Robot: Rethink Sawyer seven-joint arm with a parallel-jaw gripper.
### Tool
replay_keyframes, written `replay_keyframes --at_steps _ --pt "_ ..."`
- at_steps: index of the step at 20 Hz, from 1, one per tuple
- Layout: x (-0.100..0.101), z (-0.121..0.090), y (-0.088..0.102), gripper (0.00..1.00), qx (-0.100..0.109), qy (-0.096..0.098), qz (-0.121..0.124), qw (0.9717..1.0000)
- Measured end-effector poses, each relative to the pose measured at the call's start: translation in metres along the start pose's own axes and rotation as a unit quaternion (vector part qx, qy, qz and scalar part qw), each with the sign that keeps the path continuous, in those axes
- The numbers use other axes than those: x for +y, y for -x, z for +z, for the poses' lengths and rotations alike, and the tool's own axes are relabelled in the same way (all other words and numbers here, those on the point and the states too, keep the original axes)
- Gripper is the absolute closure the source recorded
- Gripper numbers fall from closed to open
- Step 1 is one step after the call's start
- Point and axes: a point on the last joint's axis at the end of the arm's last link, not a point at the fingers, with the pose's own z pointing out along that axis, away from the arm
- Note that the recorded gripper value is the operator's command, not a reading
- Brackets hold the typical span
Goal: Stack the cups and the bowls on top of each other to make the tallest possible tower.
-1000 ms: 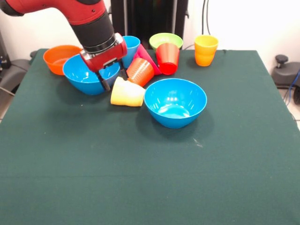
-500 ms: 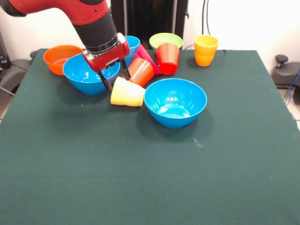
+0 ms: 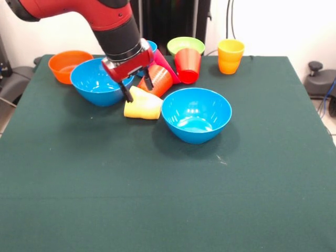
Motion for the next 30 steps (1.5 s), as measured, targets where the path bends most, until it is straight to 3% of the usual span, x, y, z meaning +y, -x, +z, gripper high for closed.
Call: replay_keyframes --at_steps 10,30 --pt "0.008 0.011 -0.005 0.0 0.025 -0.004 -0.004 0.9997" --pt "0.001 0.018 -0.012 0.0 0.051 -0.024 0.002 0.9984"
